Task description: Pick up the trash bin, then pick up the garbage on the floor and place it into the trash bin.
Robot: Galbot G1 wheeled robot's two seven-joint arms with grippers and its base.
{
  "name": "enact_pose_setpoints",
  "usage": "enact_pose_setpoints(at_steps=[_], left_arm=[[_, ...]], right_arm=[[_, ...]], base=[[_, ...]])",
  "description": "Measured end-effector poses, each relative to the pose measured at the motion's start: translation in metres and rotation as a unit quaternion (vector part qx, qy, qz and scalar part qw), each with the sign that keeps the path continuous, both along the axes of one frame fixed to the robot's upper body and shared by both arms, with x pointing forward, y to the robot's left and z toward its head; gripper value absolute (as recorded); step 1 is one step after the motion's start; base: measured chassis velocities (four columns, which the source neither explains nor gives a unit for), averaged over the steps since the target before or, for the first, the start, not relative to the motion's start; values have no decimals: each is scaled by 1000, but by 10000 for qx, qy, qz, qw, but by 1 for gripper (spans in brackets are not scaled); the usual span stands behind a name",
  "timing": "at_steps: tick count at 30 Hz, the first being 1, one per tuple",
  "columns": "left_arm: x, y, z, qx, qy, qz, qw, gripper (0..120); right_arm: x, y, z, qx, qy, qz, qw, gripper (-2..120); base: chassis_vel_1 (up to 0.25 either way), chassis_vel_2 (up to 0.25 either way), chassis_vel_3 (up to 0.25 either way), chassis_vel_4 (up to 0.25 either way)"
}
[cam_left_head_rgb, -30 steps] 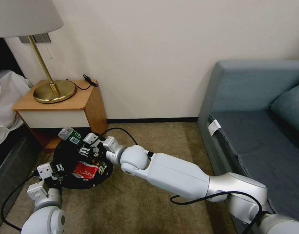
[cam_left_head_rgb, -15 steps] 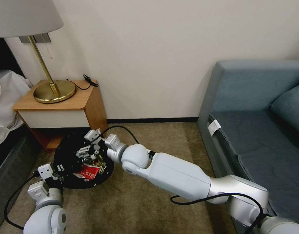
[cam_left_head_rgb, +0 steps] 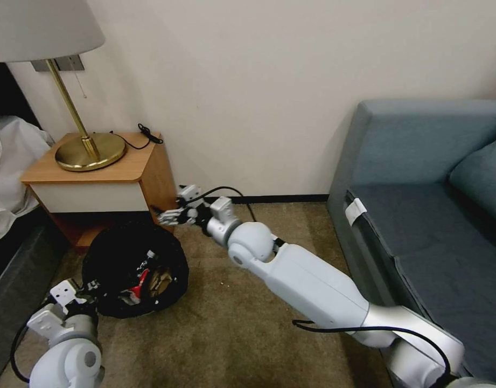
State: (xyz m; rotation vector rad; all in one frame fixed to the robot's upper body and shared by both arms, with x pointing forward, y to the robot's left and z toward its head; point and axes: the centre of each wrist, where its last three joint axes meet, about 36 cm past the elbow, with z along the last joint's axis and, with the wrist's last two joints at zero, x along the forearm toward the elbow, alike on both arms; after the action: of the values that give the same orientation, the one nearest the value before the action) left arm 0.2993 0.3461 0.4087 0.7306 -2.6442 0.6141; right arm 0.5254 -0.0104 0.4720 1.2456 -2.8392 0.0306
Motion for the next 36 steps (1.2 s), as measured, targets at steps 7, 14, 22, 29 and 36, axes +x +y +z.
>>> enact_pose_setpoints(at_steps=[7, 14, 22, 29, 36], left_arm=[[7, 16, -18, -353, 358, -3, 9987, 4], [13, 22, -39, -462, 598, 48, 9971, 4], [14, 23, -41, 239, 503, 56, 9984, 32], [11, 27, -29, 802, 441, 52, 9958, 58], [1, 29, -24, 1687, 167, 72, 9855, 85]], right_arm=[[6, -24, -7, 145, 101, -390, 9991, 100], [-6, -31, -15, 80, 143, -332, 9993, 100], [-12, -33, -22, 99, 224, -358, 9991, 100], [-13, -38, -25, 147, 322, -491, 9982, 100], [-8, -47, -27, 256, 443, -891, 9947, 100]], base=[[0, 0, 0, 0], [0, 0, 0, 0], [0, 0, 0, 0], [0, 0, 0, 0], [0, 0, 0, 0]])
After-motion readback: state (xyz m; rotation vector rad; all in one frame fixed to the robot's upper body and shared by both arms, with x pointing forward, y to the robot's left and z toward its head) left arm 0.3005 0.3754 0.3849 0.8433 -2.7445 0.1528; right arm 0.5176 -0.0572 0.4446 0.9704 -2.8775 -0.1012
